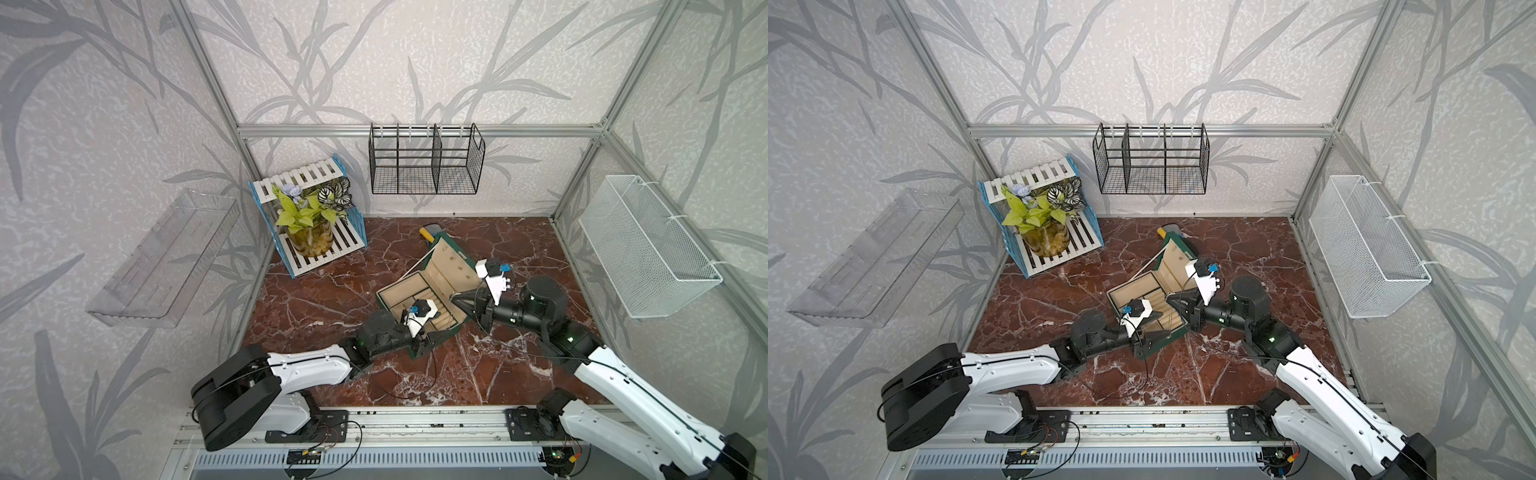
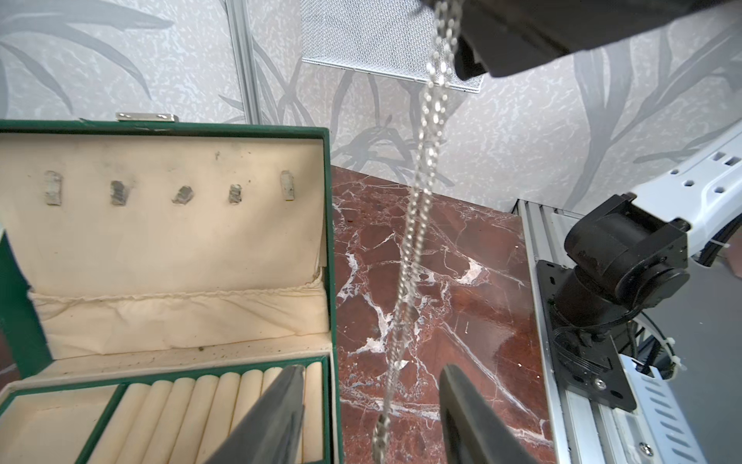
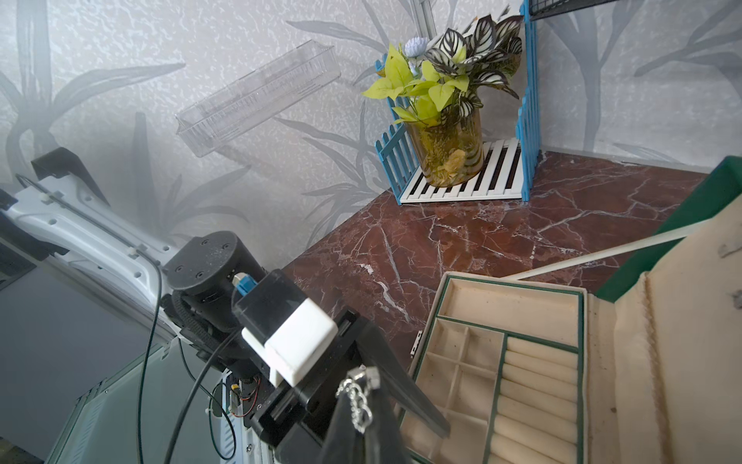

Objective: Put jewelry chain into jewelry box
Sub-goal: Adjust the necklace.

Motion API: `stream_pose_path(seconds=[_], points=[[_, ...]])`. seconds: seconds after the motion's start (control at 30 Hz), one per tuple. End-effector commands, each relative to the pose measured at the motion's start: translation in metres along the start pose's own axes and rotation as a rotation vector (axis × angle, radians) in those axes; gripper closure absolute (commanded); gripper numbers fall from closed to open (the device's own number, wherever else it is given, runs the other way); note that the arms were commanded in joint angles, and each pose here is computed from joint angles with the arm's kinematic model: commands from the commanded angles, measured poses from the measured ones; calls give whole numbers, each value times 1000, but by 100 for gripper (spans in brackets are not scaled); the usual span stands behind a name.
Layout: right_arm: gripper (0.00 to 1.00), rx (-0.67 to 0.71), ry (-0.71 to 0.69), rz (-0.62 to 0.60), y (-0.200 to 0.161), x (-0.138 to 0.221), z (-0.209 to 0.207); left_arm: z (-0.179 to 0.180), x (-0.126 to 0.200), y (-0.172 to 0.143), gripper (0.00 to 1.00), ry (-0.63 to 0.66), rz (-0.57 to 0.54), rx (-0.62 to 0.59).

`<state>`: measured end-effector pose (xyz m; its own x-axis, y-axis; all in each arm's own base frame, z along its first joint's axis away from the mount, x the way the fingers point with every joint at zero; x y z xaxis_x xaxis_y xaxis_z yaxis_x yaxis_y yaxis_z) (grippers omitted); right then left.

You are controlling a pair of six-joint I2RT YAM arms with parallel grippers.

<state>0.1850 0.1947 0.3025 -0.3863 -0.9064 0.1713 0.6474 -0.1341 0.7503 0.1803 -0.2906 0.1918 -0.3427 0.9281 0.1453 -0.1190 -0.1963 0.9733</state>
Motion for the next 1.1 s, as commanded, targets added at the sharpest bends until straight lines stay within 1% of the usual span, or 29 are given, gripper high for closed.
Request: stream_pose_path(seconds=[0.0,0.23,0.33,0.4,0.47,0.57,0.6,0.7,0.8,0.87,1.07], points=[[100,20,29,-38,13,7,15,3,-11,21,47,-38,-95,-19],[100,28,26,-49,14,10,17,8,-29,11,52,-24,-83,-10],[100,32,25,-56,15,12,19,7,-32,6,58,-40,-73,-3],[100,33,23,-64,16,14,20,4,-33,2,65,-64,-70,12],[100,35,21,-70,16,15,20,0,-32,-2,75,-84,-71,29],[100,34,2,-79,16,17,19,-2,-31,-6,92,-93,-72,49],[100,32,-11,-82,16,18,18,-2,-31,-6,99,-87,-71,52],[100,-2,-139,-116,14,24,3,1,-24,-13,100,-33,-46,61],[100,-39,-276,-168,11,32,-14,4,-17,-22,100,4,12,69],[100,-63,-346,-178,5,34,-26,5,-11,-24,100,18,50,69],[100,-162,-472,-159,-29,29,-67,9,9,-25,100,63,183,59]])
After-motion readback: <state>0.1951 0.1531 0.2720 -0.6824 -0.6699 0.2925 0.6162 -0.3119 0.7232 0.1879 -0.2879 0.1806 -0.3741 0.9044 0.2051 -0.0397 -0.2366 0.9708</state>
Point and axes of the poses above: each gripper's point midway between its finger pads, its own x axis back along the fingers, its own z axis along the line the jaws close on, y = z × x, the point moved 6 cm from there along x, back along the fingers, and after that the axes turned 15 degrees about -x, right-handed, at the moved point
